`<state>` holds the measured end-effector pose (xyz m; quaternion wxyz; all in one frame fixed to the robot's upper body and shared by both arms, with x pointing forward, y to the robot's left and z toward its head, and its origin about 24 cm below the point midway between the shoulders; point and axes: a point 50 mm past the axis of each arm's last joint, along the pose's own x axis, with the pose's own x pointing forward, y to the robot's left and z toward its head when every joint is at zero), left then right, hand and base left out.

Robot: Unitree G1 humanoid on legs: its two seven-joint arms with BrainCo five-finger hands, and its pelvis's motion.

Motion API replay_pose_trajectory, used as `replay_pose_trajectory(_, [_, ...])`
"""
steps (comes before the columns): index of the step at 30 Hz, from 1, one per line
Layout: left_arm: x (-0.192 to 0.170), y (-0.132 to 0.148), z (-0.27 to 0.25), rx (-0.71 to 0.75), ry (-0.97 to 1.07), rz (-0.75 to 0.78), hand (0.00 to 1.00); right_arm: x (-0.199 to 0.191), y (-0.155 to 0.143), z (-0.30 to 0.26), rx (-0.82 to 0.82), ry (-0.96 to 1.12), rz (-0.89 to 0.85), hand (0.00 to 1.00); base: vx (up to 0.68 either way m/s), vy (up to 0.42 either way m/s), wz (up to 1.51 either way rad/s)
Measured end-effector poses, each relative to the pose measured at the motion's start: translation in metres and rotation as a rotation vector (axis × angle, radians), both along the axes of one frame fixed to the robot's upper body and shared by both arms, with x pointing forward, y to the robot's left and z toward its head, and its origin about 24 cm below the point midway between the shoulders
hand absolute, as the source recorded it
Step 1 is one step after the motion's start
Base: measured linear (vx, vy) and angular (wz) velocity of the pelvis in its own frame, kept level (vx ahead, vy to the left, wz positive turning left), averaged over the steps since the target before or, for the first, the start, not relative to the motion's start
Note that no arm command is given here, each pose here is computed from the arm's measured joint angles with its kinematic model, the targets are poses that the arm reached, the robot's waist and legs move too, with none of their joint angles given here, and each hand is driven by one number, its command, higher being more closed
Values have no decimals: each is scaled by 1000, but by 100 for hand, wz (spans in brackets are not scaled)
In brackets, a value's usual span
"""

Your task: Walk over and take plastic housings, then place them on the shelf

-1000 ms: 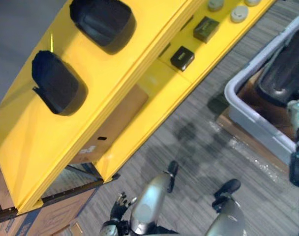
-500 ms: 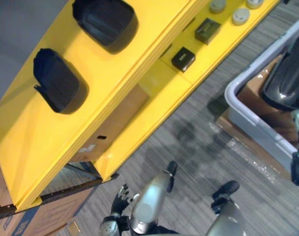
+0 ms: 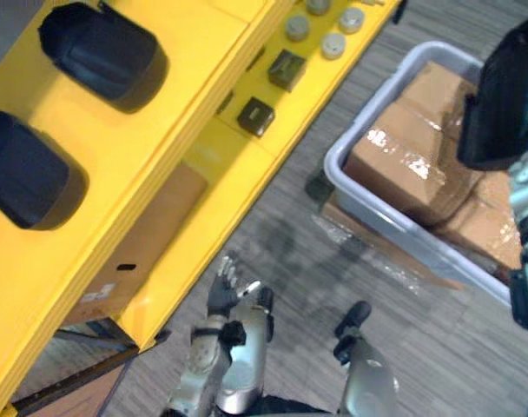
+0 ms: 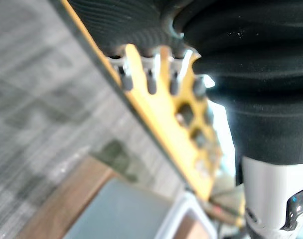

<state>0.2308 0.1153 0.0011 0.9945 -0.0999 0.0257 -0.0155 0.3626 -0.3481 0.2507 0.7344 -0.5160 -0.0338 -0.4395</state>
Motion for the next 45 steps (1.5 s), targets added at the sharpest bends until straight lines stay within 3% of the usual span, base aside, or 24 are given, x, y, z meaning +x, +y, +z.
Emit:
replay_pose_trajectory(8, [53, 8, 24, 60, -48, 97, 0, 18, 75, -34, -98, -57, 271, 100, 12, -21, -25])
replay_pose_trajectory(16, [111, 14, 55, -172, -29, 164, 0, 5, 137, -46, -196, -198, 543, 100, -31, 11, -40])
replay_pose_trajectory(23, [157, 12, 112, -366, -78, 197, 0, 2, 157, -24, -294, -309, 644, 100, -74, 5, -26])
replay_pose_trajectory(33, [173, -5, 150, -616, -150, 50, 0, 4, 197, 14, -363, -426, 792, 100, 20, 61, -4])
replay_pose_trajectory(45, [169, -30, 158, -585, -220, -67, 0, 7, 235, 15, -332, -436, 912, 100, -25, 68, 0])
